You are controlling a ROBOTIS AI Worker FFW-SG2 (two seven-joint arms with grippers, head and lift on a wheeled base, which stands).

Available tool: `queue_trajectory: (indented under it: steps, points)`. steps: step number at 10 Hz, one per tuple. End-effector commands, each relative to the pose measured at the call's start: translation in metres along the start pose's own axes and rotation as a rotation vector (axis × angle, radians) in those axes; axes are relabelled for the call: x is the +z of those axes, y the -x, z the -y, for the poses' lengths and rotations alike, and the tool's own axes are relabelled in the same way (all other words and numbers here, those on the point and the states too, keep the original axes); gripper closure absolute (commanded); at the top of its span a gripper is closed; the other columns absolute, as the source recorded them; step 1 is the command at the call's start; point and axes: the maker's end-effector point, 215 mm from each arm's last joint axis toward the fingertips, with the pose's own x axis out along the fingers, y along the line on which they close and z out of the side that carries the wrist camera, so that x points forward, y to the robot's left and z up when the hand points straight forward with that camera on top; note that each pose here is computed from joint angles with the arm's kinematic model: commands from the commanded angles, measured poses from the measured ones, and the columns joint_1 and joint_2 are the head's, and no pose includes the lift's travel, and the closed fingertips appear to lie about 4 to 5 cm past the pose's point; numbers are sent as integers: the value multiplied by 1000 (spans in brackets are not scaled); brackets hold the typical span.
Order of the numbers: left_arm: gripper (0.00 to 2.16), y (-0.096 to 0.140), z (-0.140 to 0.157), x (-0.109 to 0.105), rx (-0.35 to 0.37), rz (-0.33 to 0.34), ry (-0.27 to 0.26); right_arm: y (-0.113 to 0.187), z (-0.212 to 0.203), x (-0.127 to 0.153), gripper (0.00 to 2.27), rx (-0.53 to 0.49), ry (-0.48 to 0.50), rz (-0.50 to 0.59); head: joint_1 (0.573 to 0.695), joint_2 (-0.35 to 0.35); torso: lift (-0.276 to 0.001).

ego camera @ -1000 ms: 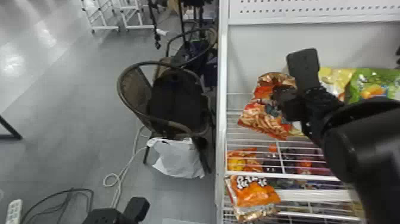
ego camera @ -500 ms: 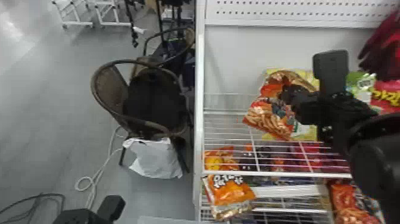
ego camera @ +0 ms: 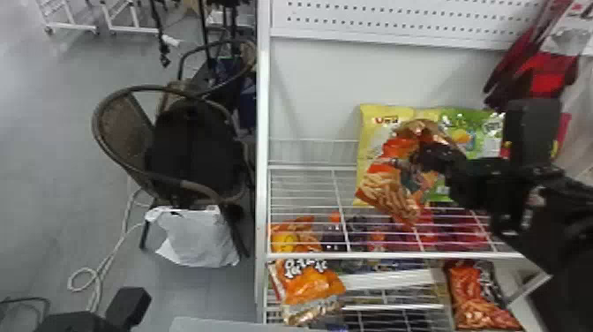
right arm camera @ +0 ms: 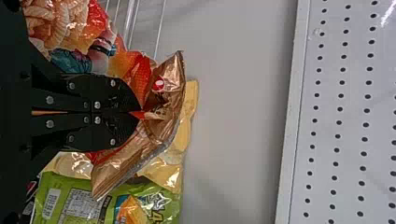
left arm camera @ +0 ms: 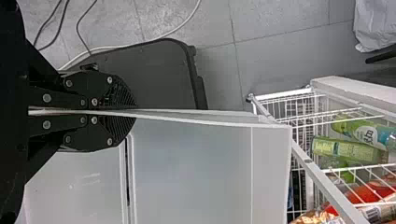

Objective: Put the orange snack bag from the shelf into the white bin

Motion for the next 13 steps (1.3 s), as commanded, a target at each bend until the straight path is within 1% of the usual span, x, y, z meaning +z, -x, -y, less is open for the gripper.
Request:
queue_trajectory:
  steps: [1, 2, 3, 4, 5, 6, 7, 8, 9, 10, 11, 12, 13]
  points:
    - [2142, 2, -1, 1, 10, 4, -1, 20, 7, -14, 2256, 38, -62, -27, 695, -122, 1]
    - [2142, 3, -2, 3, 12, 9, 1, 33, 7, -27, 2256, 73, -116, -56, 695, -132, 1]
    - [2142, 6, -6, 6, 22, 17, 5, 45, 6, -38, 2256, 75, -130, -74, 695, -139, 1]
    - [2138, 8, -8, 11, 28, 24, 5, 55, -4, -47, 2256, 112, -163, -84, 695, -143, 1]
    - [2138, 9, -9, 12, 30, 26, 8, 68, -20, -62, 2256, 184, -223, -129, 695, -141, 1]
    - [2142, 11, -11, 14, 32, 32, 12, 84, -35, -86, 2256, 244, -291, -208, 695, -127, 1]
    - [2142, 11, -14, 15, 36, 35, 16, 99, -48, -102, 2256, 295, -342, -272, 695, -107, 1]
    - [2142, 12, -15, 17, 39, 36, 17, 108, -60, -113, 2256, 333, -379, -311, 695, -89, 1]
    - [2138, 12, -16, 19, 42, 38, 18, 122, -82, -126, 2256, 403, -432, -369, 695, -79, 1]
    - [2142, 13, -18, 24, 46, 43, 19, 129, -100, -123, 2256, 467, -460, -367, 695, -55, 1]
    - [2138, 13, -18, 25, 47, 41, 20, 133, -116, -117, 2256, 521, -476, -357, 695, -17, 1]
    - [2138, 12, -20, 27, 57, 41, 19, 135, -135, -115, 2260, 575, -483, -362, 695, 2, 1]
    - [2142, 11, -21, 27, 60, 39, 18, 138, -155, -112, 2260, 629, -489, -365, 695, 40, 1]
